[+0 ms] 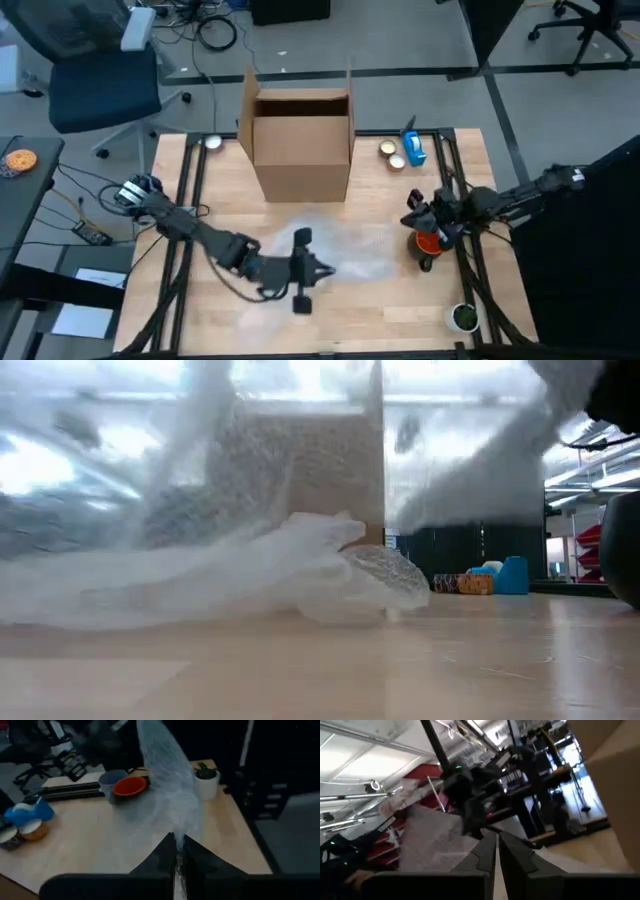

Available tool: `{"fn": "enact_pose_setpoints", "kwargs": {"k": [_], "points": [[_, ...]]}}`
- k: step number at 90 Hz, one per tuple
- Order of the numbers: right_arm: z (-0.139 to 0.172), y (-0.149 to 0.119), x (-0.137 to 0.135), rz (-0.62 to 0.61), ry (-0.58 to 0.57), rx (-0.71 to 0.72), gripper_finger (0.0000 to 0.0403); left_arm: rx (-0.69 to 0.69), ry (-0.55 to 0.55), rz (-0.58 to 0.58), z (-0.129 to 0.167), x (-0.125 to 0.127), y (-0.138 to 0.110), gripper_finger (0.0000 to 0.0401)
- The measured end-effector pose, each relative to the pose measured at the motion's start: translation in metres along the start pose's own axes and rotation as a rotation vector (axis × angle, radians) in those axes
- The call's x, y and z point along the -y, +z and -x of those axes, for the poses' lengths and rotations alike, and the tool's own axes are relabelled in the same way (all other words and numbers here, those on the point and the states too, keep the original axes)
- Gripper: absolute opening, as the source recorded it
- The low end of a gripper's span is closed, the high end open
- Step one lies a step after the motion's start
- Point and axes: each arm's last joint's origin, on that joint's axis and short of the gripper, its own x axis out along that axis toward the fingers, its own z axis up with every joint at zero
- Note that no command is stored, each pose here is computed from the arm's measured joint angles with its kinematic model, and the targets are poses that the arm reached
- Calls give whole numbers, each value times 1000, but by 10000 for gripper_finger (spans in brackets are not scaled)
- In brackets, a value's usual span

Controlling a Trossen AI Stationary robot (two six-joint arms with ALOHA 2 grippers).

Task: Wrap mug
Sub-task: Wrap the orange mug with bubble wrap

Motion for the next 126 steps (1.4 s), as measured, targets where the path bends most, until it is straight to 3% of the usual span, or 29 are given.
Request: {"fn": "enact_pose_setpoints", "kwargs": {"k": [13, 27, 50, 62, 77, 102, 116, 126], "points": [[-9, -6, -2, 7, -5, 28, 0, 78, -103, 72, -19, -34, -29, 0], [-35, -10, -5, 55, -14, -4, 0, 211, -277, 147, -30, -39, -55, 0], [-110, -13, -16, 218, 35, -75, 0, 66, -327, 135, -58, -31, -104, 7], [-138, -33, -5, 258, -20, -231, 0, 41, -449, 183, -59, -27, -106, 26], [-157, -64, 20, 221, -144, -446, 0, 62, -536, 203, -46, -27, -89, 56], [-167, -110, 44, 161, -181, -623, 0, -98, -460, 144, 3, -41, -58, 80], [-162, -138, 60, 120, -220, -738, 0, -167, -205, 35, 36, -47, -50, 79], [-159, -145, 68, 109, -276, -857, 0, -209, -61, 9, 37, -44, -59, 78]]}}
